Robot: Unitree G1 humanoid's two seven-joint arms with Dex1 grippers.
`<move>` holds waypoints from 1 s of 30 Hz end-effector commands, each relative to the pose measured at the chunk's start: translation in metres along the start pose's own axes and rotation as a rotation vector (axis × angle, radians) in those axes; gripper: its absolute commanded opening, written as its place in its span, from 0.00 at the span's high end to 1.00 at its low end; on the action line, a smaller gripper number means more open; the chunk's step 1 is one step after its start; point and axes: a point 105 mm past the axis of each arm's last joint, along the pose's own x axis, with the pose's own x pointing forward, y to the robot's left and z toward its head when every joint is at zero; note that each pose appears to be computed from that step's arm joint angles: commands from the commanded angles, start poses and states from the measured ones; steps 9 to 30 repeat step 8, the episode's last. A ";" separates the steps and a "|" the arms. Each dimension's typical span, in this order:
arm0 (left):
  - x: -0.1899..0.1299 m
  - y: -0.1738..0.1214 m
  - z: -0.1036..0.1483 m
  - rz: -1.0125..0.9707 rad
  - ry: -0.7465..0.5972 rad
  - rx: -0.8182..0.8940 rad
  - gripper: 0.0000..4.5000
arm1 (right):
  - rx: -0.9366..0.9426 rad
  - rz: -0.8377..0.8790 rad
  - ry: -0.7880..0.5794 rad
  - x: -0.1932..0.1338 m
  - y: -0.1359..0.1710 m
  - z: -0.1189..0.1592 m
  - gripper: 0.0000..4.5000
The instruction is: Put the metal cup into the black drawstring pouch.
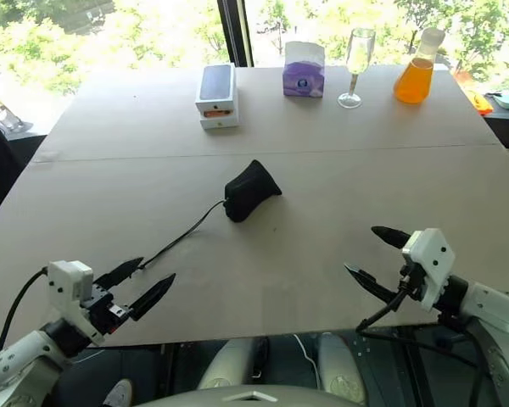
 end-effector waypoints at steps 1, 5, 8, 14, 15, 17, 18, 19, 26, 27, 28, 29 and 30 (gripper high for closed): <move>-0.005 -0.004 0.009 0.017 -0.038 0.030 0.00 | -0.034 0.009 -0.018 -0.007 0.002 0.008 0.00; -0.005 -0.002 0.010 0.028 -0.042 0.024 0.00 | -0.032 -0.008 -0.009 -0.009 0.000 0.006 0.00; -0.005 -0.003 0.010 0.024 -0.039 0.027 0.00 | -0.031 -0.013 -0.009 -0.009 -0.001 0.006 0.00; -0.005 -0.003 0.010 0.024 -0.039 0.027 0.00 | -0.031 -0.013 -0.009 -0.009 -0.001 0.006 0.00; -0.005 -0.003 0.010 0.024 -0.039 0.027 0.00 | -0.031 -0.013 -0.009 -0.009 -0.001 0.006 0.00; -0.005 -0.003 0.010 0.024 -0.039 0.027 0.00 | -0.031 -0.013 -0.009 -0.009 -0.001 0.006 0.00; -0.005 -0.003 0.010 0.024 -0.039 0.027 0.00 | -0.031 -0.013 -0.009 -0.009 -0.001 0.006 0.00; -0.005 -0.003 0.010 0.024 -0.039 0.027 0.00 | -0.031 -0.013 -0.009 -0.009 -0.001 0.006 0.00; -0.005 -0.003 0.010 0.024 -0.039 0.027 0.00 | -0.031 -0.013 -0.009 -0.009 -0.001 0.006 0.00; -0.005 -0.003 0.010 0.024 -0.039 0.027 0.00 | -0.031 -0.013 -0.009 -0.009 -0.001 0.006 0.00; -0.005 -0.003 0.010 0.024 -0.039 0.027 0.00 | -0.031 -0.013 -0.009 -0.009 -0.001 0.006 0.00; -0.005 -0.003 0.010 0.024 -0.039 0.027 0.00 | -0.031 -0.013 -0.009 -0.009 -0.001 0.006 0.00; -0.005 -0.003 0.010 0.024 -0.039 0.027 0.00 | -0.031 -0.013 -0.009 -0.009 -0.001 0.006 0.00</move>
